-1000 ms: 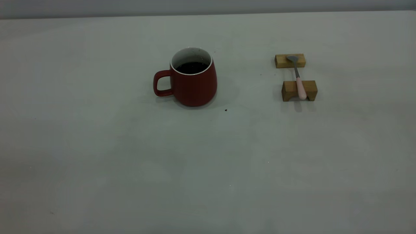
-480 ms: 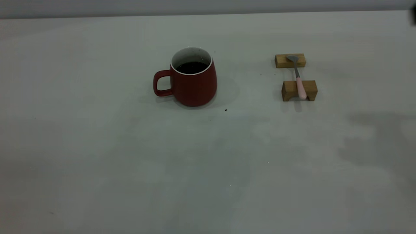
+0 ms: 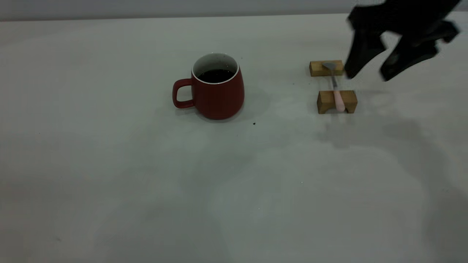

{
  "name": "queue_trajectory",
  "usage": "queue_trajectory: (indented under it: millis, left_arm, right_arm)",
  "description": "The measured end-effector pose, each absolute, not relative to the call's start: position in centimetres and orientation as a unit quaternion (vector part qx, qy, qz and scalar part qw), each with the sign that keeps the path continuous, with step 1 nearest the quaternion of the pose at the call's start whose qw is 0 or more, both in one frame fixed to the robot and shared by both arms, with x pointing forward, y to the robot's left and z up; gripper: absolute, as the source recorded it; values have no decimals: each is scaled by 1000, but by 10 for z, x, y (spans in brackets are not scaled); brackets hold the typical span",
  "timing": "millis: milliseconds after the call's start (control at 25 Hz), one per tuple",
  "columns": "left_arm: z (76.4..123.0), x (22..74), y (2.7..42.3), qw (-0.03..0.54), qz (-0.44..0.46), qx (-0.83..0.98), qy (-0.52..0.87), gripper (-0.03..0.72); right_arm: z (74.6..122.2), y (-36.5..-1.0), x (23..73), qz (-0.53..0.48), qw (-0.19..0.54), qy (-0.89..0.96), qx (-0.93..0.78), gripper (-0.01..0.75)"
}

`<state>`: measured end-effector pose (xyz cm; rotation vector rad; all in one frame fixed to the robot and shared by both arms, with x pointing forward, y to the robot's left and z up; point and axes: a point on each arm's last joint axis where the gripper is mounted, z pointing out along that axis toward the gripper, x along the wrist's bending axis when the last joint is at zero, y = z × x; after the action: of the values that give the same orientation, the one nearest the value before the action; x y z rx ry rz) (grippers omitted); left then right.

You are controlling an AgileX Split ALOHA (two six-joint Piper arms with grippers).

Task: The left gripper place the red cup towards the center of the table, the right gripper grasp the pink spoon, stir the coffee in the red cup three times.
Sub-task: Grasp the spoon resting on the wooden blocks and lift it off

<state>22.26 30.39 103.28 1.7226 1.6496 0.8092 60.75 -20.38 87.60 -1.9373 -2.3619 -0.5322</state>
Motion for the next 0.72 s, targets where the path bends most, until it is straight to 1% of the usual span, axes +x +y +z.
queue_trajectory:
  millis: [280,440,720]
  left_arm:
    - [1033,223,304,306,306,651,623,244]
    - [1033,223,304,306,306,651,623,244]
    - [1033,223,304,306,306,651,623,244]
  right_arm:
    - [841,-186,628,-142,35,-779,-610,636]
    - [826,-184,637,-127,40,-783,-607,632]
    - [816,-188,647,-97,18,-789,-606,631]
